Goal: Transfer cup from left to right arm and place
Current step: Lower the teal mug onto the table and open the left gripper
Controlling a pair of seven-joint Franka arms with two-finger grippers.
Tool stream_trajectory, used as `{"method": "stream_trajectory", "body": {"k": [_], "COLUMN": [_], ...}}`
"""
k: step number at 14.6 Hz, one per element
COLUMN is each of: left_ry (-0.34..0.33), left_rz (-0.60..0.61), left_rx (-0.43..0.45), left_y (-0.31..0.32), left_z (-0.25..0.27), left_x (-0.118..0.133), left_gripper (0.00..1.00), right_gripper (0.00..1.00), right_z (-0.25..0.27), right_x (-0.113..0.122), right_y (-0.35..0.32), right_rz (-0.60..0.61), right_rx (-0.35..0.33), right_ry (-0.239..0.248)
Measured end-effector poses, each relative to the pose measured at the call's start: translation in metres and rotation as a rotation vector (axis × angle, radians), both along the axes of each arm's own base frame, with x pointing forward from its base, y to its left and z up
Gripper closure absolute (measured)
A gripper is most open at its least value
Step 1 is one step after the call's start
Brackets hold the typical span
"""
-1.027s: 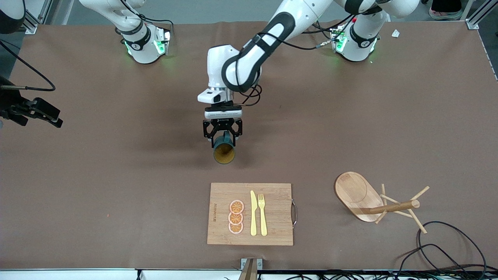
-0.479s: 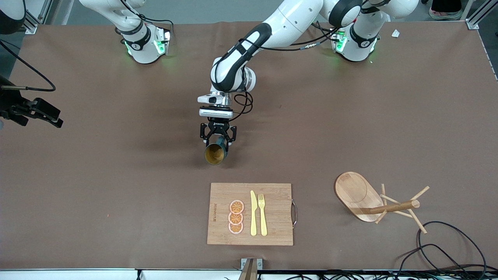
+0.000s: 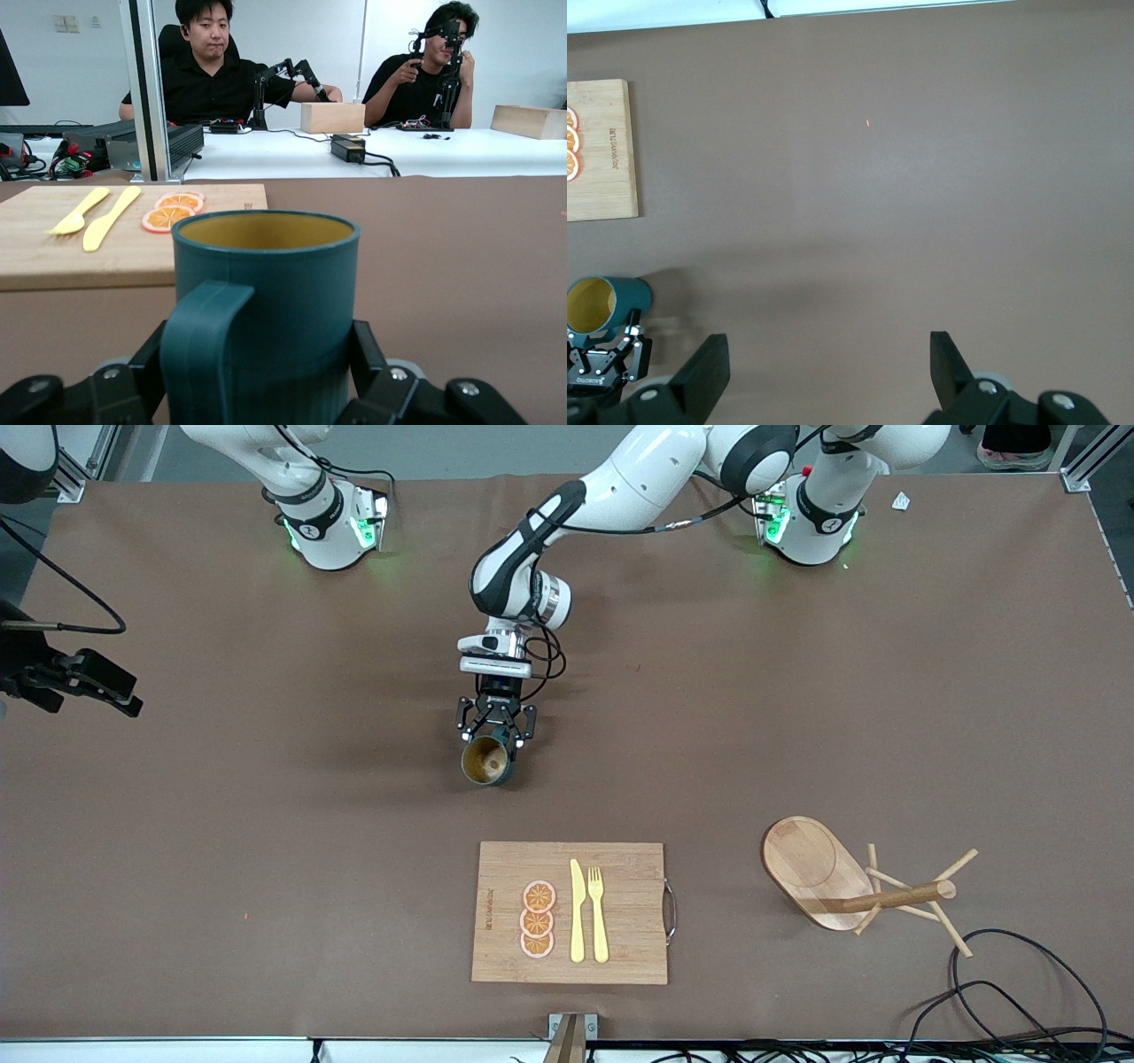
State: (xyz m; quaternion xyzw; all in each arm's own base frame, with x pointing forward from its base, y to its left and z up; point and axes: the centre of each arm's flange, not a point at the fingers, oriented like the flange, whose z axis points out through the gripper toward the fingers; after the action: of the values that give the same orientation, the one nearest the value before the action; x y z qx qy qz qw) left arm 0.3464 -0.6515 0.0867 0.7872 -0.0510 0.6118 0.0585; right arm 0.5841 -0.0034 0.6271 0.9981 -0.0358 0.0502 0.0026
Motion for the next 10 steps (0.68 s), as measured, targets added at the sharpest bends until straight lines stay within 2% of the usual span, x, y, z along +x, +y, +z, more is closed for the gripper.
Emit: {"method": "stream_trajectory", "body": {"k": [4, 6, 10], "left_ry": [-0.011, -0.013, 0.013], "left_rz": [-0.011, -0.02, 0.031], "left_rx": [0.009, 0.006, -0.034], "left_y": [-0.003, -0.007, -0.022], "left_z": [-0.005, -0.005, -0.003], "left_x": [-0.008, -0.016, -0.054], "left_gripper": [0.14, 0.01, 0.0], "right_gripper": [0.0, 0.0, 0.0], "right_z": [0.0, 0.0, -0.001], "right_x": [0.0, 0.0, 0.0], "right_y": [0.0, 0.0, 0.0], "right_rz": [0.0, 0.0, 0.0], "right_rx": [0.0, 0.0, 0.0], "right_ry": [-0.001, -0.001, 0.003]}}
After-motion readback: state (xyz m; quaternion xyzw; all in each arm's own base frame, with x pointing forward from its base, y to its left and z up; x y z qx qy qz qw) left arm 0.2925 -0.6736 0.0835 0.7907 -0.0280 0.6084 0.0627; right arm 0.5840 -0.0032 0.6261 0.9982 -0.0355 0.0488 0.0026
